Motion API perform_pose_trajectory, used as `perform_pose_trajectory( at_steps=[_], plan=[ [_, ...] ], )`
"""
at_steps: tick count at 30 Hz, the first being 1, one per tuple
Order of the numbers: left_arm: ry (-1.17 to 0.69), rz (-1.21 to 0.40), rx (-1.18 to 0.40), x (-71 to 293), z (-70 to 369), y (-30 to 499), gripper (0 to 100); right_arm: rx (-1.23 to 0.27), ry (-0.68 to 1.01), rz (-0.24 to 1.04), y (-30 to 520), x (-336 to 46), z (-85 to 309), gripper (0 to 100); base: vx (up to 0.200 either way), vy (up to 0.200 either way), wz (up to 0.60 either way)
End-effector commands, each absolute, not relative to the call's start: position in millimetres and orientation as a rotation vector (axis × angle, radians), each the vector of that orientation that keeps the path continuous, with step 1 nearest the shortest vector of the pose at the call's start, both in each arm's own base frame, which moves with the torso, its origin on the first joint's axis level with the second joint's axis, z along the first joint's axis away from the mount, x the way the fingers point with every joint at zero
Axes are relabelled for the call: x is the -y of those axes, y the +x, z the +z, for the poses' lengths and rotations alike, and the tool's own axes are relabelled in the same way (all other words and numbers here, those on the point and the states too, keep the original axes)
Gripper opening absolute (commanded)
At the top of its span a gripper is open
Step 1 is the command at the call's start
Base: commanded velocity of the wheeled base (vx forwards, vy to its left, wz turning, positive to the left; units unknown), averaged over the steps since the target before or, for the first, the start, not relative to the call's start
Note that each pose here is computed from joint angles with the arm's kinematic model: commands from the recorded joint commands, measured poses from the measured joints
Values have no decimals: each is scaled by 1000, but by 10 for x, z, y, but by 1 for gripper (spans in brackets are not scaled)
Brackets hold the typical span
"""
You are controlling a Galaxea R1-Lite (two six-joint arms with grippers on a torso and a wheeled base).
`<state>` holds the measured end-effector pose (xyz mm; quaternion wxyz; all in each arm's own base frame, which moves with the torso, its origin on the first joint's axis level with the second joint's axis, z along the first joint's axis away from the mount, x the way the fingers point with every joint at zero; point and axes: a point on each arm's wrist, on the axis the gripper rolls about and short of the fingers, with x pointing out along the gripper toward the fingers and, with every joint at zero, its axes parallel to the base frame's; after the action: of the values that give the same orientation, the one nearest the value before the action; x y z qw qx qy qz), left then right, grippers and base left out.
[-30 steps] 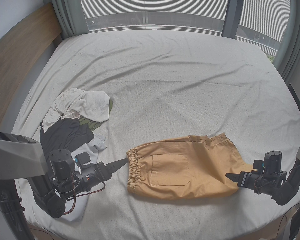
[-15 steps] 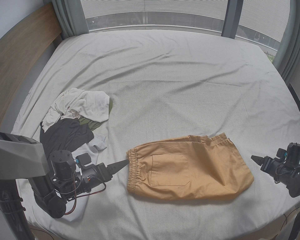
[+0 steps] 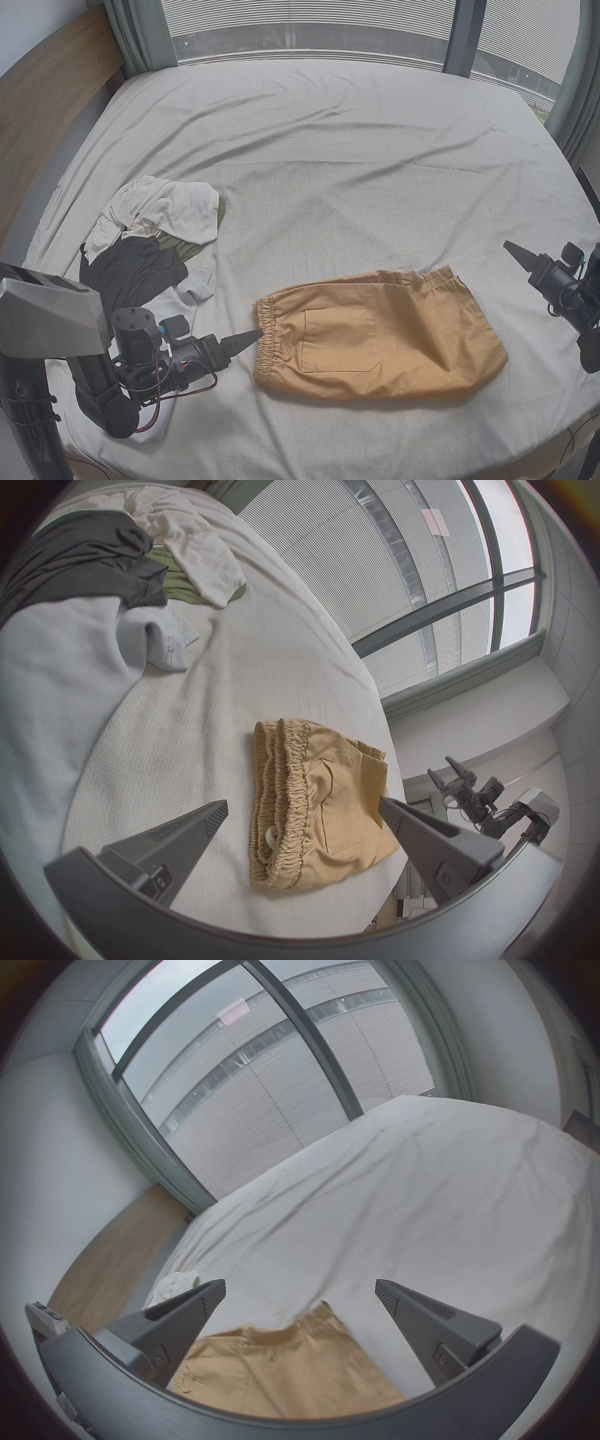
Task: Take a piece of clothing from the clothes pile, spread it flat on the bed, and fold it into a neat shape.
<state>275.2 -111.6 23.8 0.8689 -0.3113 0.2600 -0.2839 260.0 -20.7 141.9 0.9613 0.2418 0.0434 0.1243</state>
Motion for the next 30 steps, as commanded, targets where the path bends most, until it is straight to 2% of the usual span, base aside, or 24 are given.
perform_pose_trajectory(
  at_steps=[1,15,22,30],
  plan=[
    [-645,-593,-597,1190,57,2779,100,-59,486,349,2871,17,1497,100,0,0,0],
    [-647,-616,-667,1360,-152,2781,100,-55,485,363,2956,-8,1471,100,0,0,0],
    [-753,-643,-699,1530,-129,2798,100,-44,483,358,2968,28,1491,100,0,0,0],
    [-805,-683,-654,1629,-94,2993,100,-54,485,365,2978,5,1466,100,0,0,0]
  ],
)
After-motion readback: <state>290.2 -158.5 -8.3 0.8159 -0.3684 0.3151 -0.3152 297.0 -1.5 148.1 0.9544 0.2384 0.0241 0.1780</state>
